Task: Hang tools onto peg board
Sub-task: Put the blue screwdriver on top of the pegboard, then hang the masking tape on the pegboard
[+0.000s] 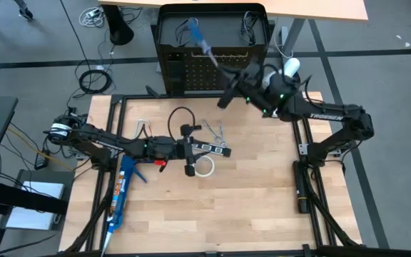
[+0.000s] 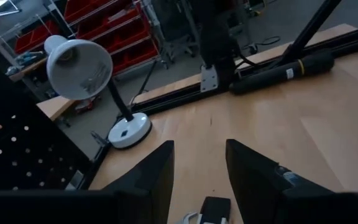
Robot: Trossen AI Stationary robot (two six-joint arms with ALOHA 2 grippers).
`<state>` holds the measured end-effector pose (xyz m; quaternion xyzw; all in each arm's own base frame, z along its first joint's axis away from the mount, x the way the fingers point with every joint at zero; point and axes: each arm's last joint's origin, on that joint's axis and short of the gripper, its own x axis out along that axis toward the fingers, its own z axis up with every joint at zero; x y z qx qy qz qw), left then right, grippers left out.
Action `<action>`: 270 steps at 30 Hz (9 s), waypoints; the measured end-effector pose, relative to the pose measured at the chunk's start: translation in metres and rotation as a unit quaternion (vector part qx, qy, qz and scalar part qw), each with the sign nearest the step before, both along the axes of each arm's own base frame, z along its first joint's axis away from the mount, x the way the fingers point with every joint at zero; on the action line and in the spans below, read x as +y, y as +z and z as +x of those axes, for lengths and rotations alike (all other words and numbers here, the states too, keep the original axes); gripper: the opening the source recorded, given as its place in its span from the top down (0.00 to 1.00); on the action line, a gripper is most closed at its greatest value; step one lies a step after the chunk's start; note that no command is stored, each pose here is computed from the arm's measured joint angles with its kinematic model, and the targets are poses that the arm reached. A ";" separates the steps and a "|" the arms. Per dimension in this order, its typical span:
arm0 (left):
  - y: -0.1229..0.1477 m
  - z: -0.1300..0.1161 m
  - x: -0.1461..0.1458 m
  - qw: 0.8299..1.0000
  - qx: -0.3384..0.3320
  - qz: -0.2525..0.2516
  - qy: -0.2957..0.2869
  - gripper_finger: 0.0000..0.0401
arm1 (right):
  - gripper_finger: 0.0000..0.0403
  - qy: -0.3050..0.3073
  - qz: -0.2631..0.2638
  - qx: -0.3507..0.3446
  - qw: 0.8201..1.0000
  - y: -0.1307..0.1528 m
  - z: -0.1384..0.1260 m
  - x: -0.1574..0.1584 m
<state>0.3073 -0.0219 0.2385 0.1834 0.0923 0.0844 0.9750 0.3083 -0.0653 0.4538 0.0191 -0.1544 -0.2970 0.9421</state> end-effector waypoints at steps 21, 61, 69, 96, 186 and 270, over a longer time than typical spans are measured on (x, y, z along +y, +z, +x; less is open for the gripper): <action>0.000 0.000 0.000 1.000 0.000 0.000 0.000 0.62 | 0.95 -0.083 -0.051 -0.059 0.994 0.031 0.021 -0.067; -0.002 0.000 0.000 1.000 0.010 0.003 0.002 0.62 | 0.95 -0.288 0.098 0.243 0.921 0.016 0.045 -0.135; -0.002 0.000 0.000 1.000 0.010 0.003 0.002 0.62 | 0.93 -0.290 0.111 0.248 0.917 0.013 0.042 -0.139; -0.002 -0.001 0.000 1.000 0.015 0.011 0.001 0.62 | 0.88 -0.273 0.094 0.217 0.932 0.022 0.051 -0.123; -0.093 0.060 -0.019 0.864 0.497 0.015 -0.077 0.63 | 0.69 0.063 0.078 0.391 0.915 -0.260 -0.064 0.061; 0.017 0.045 0.020 0.976 0.160 0.147 0.023 0.94 | 0.70 0.039 0.055 0.342 0.937 -0.211 -0.114 0.073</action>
